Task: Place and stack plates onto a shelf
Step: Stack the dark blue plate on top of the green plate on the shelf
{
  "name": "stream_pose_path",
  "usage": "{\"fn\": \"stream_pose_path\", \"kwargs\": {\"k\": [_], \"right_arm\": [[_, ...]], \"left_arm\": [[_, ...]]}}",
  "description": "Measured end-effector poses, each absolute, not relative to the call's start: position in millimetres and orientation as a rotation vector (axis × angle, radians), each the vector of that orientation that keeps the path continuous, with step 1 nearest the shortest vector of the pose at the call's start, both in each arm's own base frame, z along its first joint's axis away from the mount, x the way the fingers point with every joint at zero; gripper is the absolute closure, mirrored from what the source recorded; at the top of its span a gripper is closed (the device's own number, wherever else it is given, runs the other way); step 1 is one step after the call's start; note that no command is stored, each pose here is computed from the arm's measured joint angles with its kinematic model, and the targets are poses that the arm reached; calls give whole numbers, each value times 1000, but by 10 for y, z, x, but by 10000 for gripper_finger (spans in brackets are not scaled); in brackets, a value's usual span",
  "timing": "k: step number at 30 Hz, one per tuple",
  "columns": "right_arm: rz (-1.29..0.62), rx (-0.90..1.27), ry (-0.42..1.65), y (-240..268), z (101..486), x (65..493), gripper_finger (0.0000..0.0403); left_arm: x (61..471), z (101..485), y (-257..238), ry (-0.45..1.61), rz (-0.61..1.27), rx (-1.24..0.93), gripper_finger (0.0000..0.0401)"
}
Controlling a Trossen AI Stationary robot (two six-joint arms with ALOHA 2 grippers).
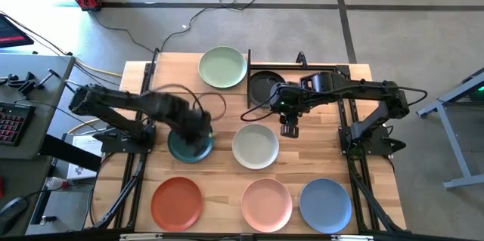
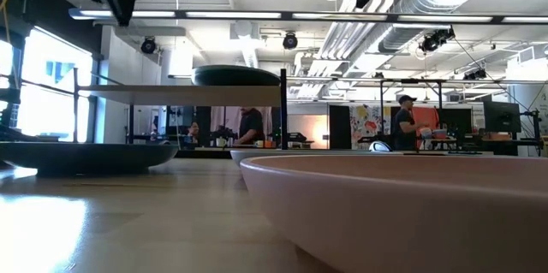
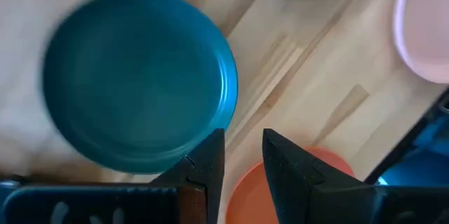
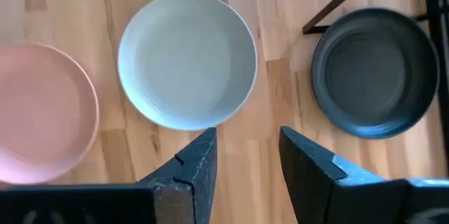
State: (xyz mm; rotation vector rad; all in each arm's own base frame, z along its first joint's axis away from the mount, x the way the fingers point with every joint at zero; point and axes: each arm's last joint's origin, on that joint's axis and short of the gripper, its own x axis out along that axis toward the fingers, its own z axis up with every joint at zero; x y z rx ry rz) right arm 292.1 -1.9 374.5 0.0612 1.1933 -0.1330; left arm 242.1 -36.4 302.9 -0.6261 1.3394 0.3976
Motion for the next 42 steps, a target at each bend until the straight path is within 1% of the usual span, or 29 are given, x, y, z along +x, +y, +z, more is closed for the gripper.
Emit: {"fn": "stream_pose_path", "kwargs": {"k": [5,8,14,22,31,42], "right_arm": [[-169,117,1189,-19,3745,2921,272],[-172,121,1189,-18,3745,2921,272],[-208,179,1183,-17,3745,2921,272],[-225,215,1176,18,3747,2925,272],[-207,215,1157,101,3754,2941,272],[-200,213,1147,120,3758,2950,272]], "left_arm": [[2442,2746,-580,1328,387,-715,315],[2421,2612,-674,1327,394,-731,315],[2334,2377,-768,1360,434,-708,315],[2305,2050,-843,1306,383,-708,315],[2241,1898,-820,1313,404,-669,315],[2251,1871,-838,1306,365,-635,315]]}}
